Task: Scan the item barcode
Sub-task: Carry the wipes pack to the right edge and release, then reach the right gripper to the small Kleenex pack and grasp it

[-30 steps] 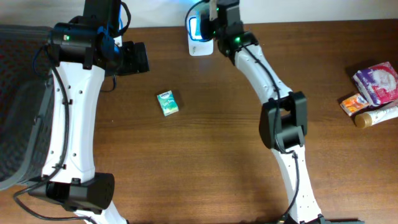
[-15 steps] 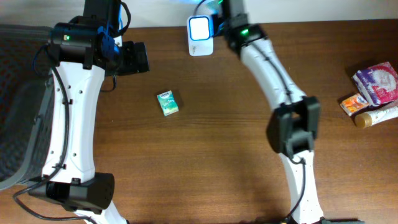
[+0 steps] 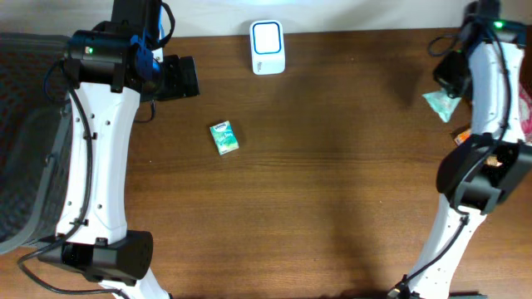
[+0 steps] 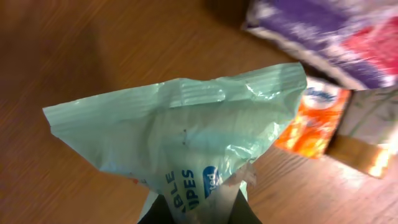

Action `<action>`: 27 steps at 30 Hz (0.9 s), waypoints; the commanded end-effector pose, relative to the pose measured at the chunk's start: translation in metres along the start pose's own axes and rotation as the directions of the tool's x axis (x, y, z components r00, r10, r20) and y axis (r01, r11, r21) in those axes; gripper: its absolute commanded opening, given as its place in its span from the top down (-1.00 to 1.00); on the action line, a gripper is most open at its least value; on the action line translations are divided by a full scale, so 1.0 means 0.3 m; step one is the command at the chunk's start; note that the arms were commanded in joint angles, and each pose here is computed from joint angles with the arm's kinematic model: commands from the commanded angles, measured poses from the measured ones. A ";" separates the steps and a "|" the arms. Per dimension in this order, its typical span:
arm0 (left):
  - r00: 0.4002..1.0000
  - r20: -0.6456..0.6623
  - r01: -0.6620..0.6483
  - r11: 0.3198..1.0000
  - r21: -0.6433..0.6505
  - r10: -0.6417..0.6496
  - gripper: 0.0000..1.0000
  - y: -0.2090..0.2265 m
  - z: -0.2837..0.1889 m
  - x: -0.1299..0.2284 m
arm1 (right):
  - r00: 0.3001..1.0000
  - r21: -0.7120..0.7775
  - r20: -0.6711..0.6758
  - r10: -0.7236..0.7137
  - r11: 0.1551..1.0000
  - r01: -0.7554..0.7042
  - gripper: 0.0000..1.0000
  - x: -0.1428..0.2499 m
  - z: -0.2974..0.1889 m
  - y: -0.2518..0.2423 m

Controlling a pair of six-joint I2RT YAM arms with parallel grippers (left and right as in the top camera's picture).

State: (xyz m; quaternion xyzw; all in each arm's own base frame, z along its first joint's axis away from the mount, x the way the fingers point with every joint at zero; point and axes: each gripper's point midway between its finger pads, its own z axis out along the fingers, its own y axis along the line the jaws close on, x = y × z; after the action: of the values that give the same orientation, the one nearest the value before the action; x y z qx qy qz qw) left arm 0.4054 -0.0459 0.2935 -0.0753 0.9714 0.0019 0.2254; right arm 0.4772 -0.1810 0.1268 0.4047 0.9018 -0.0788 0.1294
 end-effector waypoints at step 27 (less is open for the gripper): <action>1.000 0.017 0.008 1.000 -0.004 -0.008 -0.99 0.008 -0.015 -0.008 | 0.573 -0.704 0.118 -0.811 0.338 0.624 -0.89 1.063 -0.291 1.028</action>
State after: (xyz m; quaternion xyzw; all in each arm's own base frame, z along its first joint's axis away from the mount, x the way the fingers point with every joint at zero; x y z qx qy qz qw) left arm 0.4054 -0.0459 0.2935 -0.0753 0.9714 0.0019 0.2254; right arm 0.5011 0.2359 0.1252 -0.0779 0.9557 0.2577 0.1188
